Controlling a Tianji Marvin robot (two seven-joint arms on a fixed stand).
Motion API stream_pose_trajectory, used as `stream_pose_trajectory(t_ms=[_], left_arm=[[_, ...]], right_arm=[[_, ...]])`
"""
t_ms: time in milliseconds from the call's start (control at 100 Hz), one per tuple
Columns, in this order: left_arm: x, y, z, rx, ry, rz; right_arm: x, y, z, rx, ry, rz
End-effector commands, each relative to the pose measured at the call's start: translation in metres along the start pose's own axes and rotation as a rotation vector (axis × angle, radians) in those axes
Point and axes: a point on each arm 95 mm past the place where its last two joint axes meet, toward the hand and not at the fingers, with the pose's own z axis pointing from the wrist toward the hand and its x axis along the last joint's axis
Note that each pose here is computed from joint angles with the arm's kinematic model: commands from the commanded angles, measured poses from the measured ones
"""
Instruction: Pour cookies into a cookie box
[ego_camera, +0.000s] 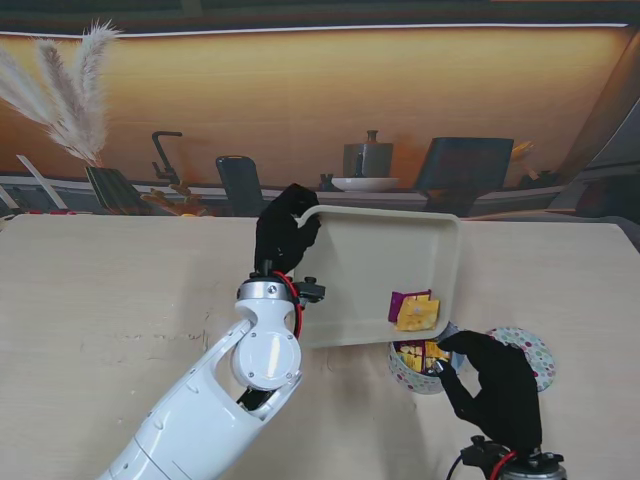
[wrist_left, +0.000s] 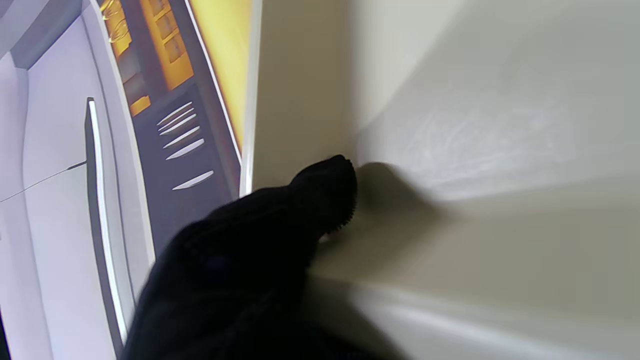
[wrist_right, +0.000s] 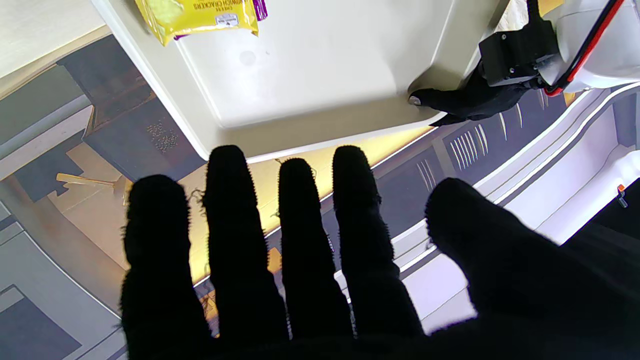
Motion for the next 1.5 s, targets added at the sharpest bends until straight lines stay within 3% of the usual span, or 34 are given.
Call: stream_pose_trajectory(t_ms=[0,140,350,630,1090,1310,1490], left_arm=[[0.015,-0.001,0.0,-0.002,0.035,-0.034],[0.017,-0.002,-0.003,-0.011,0.053,-0.026],[0.004,0.007,-0.006,-0.042,0.097,0.095],[0.009,0.011,-0.007,-0.016,0.14,0.096],[0.031,0.004,-0.009,0.045,0.175,0.008],[0.024,0.008,-0.008,0.002,0.198,0.108],[0.025,0.012,-0.01,0.003,0.22,0.124]], right_arm=[[0.002,-0.001,-0.001,0.01,-0.001,0.006],[0.003,-0.001,-0.001,0.013,0.0,0.006],[0.003,-0.002,-0.001,0.016,0.0,0.006],[0.002,-0.002,-0.001,0.015,-0.003,0.006],[0.002,-0.001,-0.001,0.014,-0.004,0.008],[0.001,-0.001,-0.002,0.011,-0.011,0.01],[0.002,0.0,-0.003,0.004,-0.014,0.011]])
